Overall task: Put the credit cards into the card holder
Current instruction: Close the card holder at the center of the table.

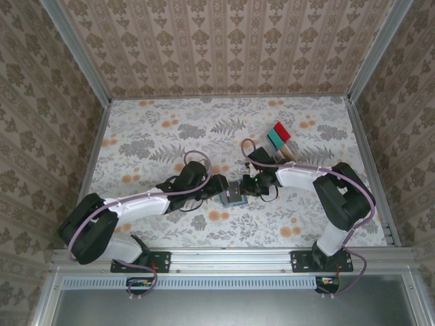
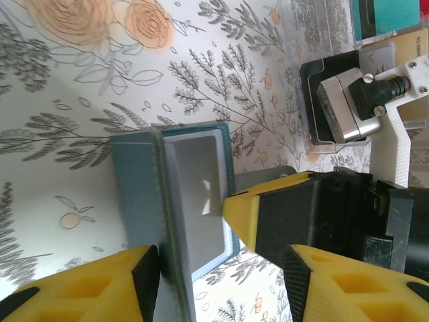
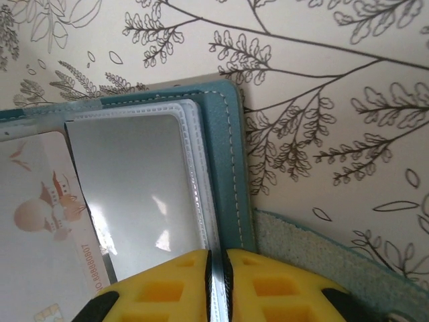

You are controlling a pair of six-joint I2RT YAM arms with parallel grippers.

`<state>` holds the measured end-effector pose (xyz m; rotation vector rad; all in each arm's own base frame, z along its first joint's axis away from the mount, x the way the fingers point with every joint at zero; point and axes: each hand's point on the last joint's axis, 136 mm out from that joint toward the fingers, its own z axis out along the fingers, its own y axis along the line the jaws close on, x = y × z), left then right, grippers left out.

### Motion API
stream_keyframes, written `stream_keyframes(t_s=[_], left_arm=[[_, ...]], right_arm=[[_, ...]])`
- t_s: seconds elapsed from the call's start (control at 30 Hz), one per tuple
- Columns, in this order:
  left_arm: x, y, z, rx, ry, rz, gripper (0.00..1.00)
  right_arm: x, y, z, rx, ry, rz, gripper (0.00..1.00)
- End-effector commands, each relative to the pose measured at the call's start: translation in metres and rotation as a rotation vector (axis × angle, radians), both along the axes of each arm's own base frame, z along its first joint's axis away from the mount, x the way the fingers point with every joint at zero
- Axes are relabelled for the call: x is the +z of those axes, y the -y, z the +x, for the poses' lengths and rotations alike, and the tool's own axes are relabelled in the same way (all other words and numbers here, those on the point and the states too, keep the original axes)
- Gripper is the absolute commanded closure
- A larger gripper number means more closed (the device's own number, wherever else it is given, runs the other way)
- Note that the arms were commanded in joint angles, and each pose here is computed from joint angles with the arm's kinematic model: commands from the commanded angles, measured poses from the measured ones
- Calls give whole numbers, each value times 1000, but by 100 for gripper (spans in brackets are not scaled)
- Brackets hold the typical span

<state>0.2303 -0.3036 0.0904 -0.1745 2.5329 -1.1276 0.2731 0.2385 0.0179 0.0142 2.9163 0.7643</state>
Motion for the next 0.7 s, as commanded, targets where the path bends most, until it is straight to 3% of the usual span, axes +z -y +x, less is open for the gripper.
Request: stream_keyframes(t_s=[0.0,0.2,0.5,0.67], left_arm=[[16,28,5,-48,16,-86,46],[3,46,9,-69,-18,-71,48],[-22,36,7,-19,-61,-35,48],[-29,39,6,-31,-76,-30,48]], right_arm=[[-17,1,-22,-9,-95,4,83],[6,11,-14,-47,-37,-5,82],[58,64,3,-137,96,-69,72],[54,65,3,-105,67,-75,70]])
